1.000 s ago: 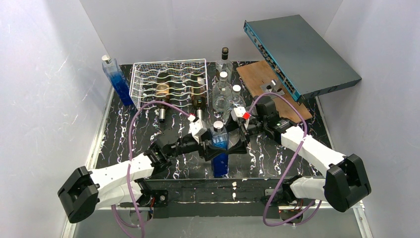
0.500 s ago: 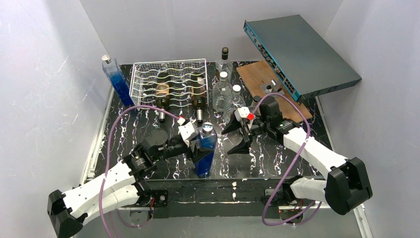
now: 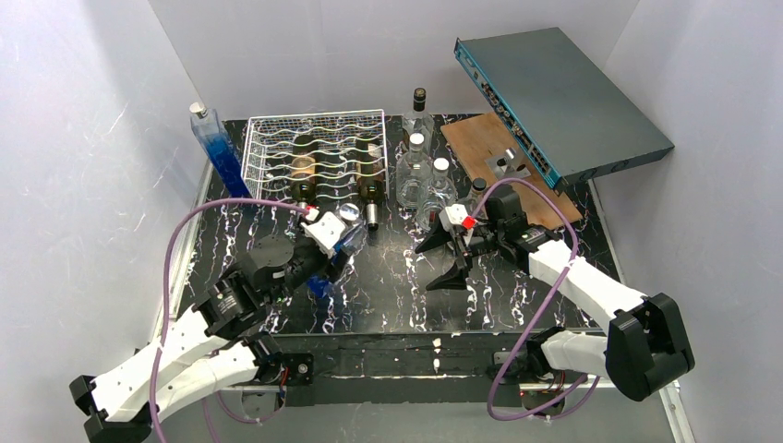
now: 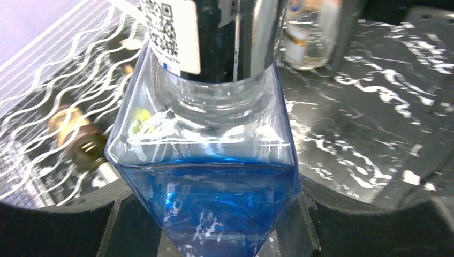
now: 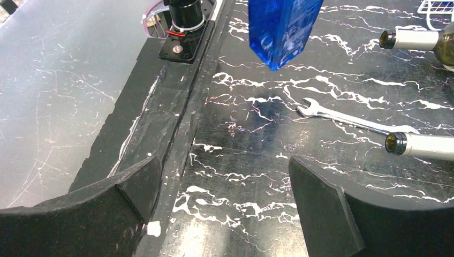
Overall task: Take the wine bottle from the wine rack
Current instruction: Place the wine bottle at the center of the board.
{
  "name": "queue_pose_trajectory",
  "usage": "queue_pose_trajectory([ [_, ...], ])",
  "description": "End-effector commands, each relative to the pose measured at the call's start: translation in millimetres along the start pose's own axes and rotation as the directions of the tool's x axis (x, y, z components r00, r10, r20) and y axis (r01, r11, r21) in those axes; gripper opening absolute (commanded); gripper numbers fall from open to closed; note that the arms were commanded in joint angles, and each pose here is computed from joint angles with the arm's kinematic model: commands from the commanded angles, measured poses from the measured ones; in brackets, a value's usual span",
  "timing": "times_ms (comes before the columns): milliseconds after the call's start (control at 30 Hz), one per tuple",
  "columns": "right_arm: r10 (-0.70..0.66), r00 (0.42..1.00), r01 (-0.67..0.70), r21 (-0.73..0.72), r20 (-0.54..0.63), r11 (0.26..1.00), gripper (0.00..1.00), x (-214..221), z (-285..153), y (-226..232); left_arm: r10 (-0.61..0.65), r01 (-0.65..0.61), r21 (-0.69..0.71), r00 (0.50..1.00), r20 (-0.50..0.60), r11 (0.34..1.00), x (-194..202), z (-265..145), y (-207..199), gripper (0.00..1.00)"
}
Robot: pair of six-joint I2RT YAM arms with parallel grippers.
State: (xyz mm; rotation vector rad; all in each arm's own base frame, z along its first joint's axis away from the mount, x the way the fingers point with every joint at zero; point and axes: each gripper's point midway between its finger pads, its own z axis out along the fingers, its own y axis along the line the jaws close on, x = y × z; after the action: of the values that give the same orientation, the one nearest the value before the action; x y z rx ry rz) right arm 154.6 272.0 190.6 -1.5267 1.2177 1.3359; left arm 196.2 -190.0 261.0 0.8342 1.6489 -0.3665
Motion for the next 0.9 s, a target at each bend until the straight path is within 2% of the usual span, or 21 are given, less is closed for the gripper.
queue_pose_trajectory([
  [0,-0.056,0.998,0.056,0.001,0.015,0.998,0.98,-6.0,-2.1,0.6,0.023,0.024,-0.314,0.989,0.144,0.949,-52.5,-33.5,66.3,0.00],
  [200,-0.056,0.998,0.056,0.004,0.013,0.998,0.98,-5.0,-2.4,0.5,0.038,0.019,-0.474,0.993,0.112,0.880,-46.8,-46.4,99.6,0.00],
  [333,-0.057,0.998,0.057,0.007,0.013,0.998,0.98,-5.1,-3.2,0.3,0.010,0.059,-0.577,0.993,0.115,0.814,-41.7,-55.6,124.9,0.00],
  [567,-0.060,0.998,0.060,0.005,0.018,0.998,0.98,-5.8,-4.1,1.5,-0.045,0.166,-0.761,0.983,0.177,0.627,-26.4,-76.1,180.8,0.00],
  [867,-0.065,0.998,0.066,-0.002,0.024,0.998,0.98,-6.8,-4.2,3.8,-0.078,0.274,-0.856,0.960,0.267,0.438,-7.4,-83.3,243.1,0.00],
])
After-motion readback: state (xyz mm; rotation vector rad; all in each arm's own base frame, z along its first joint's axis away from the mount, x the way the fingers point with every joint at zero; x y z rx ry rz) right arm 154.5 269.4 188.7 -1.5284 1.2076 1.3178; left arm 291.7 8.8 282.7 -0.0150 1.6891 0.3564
